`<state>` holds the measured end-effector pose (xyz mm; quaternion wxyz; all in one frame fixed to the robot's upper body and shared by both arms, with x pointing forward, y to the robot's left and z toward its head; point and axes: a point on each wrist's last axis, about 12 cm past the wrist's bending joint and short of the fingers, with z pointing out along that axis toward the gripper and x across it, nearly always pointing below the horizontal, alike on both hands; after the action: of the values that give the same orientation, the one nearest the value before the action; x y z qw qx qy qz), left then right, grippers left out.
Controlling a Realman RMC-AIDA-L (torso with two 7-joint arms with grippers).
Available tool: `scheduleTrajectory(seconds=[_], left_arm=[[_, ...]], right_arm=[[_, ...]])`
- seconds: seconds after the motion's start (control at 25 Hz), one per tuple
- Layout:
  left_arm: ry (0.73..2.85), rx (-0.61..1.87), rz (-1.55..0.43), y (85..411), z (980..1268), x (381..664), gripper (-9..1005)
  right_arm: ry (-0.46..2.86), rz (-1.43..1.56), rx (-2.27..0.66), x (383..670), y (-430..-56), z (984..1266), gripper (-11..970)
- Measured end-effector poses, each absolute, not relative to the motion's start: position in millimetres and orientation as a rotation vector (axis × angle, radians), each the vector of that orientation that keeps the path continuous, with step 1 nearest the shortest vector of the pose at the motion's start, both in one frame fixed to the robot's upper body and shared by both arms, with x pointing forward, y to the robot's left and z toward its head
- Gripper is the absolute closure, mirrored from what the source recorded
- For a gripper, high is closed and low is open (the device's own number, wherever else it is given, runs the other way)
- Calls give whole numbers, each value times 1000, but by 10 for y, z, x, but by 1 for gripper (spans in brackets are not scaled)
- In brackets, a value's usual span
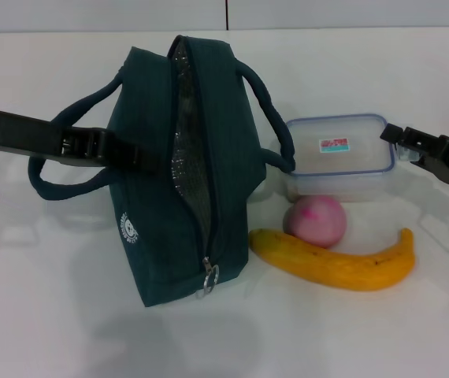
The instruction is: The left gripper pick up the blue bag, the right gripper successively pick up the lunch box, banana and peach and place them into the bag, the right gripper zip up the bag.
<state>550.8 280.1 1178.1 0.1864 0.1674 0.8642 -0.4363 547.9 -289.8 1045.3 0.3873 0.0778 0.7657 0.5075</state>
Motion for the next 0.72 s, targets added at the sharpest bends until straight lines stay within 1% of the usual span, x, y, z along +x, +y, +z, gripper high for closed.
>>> scheduleTrajectory(seconds=[0.16, 0.36, 0.72], left_arm=[[2431, 480, -1226, 2800, 11781, 5509, 957], [2429, 498, -1227, 2771, 11797, 5527, 957], [2436, 508, -1253, 2754, 11761, 5547, 957]], right_arm=[[1939, 1320, 211, 5472, -2880, 10463, 509], [1944, 1345, 228, 5462, -2856, 10457, 565], [1933, 1389, 269, 5430, -2821, 10438, 710]])
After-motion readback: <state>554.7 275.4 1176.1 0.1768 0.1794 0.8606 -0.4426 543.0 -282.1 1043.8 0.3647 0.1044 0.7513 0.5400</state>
